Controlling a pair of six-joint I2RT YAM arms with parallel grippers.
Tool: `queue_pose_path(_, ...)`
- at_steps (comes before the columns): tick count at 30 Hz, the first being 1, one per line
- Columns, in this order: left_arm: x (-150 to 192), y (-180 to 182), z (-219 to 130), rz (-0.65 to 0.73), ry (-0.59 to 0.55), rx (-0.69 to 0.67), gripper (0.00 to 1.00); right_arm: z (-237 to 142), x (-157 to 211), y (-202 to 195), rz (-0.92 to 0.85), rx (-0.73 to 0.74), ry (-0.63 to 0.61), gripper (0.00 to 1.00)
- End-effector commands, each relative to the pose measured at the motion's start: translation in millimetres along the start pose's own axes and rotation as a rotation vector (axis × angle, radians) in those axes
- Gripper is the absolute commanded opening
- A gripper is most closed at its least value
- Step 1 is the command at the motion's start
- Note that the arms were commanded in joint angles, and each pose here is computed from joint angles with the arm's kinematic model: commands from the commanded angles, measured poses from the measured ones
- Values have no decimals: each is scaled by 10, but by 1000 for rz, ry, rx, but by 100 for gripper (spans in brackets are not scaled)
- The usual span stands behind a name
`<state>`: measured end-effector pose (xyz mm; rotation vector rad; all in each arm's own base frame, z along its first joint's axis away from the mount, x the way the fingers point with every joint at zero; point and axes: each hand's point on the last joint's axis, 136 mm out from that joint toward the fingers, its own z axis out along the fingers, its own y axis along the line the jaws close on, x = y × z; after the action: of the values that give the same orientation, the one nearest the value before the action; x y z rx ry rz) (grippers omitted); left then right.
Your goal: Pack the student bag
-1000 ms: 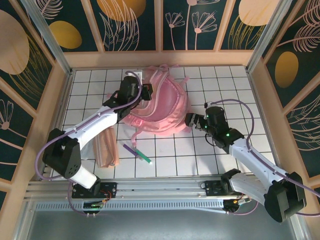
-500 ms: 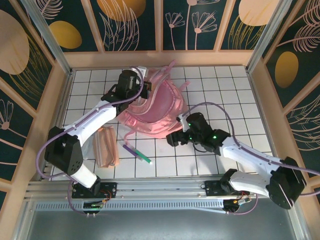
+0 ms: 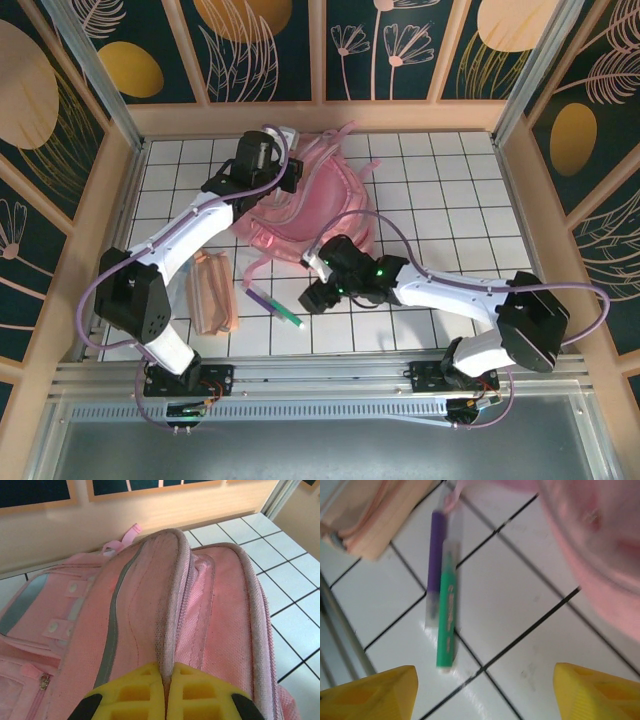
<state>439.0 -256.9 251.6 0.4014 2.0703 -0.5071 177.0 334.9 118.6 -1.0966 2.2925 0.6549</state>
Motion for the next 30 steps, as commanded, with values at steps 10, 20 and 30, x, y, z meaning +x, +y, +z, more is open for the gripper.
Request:
queue_pose_path(10, -357, -70, 68, 36, -78, 41, 0, -61, -646, 487, -74, -188, -142, 75)
queue_pose_path(20, -381, 111, 192, -60, -74, -32, 0, 937, -1017, 949, -205, -128, -133, 87)
queue_pose_path(30, -253, 57, 237, -60, -37, 11, 0, 1899, -1004, 1025, -248, -49, 21, 93)
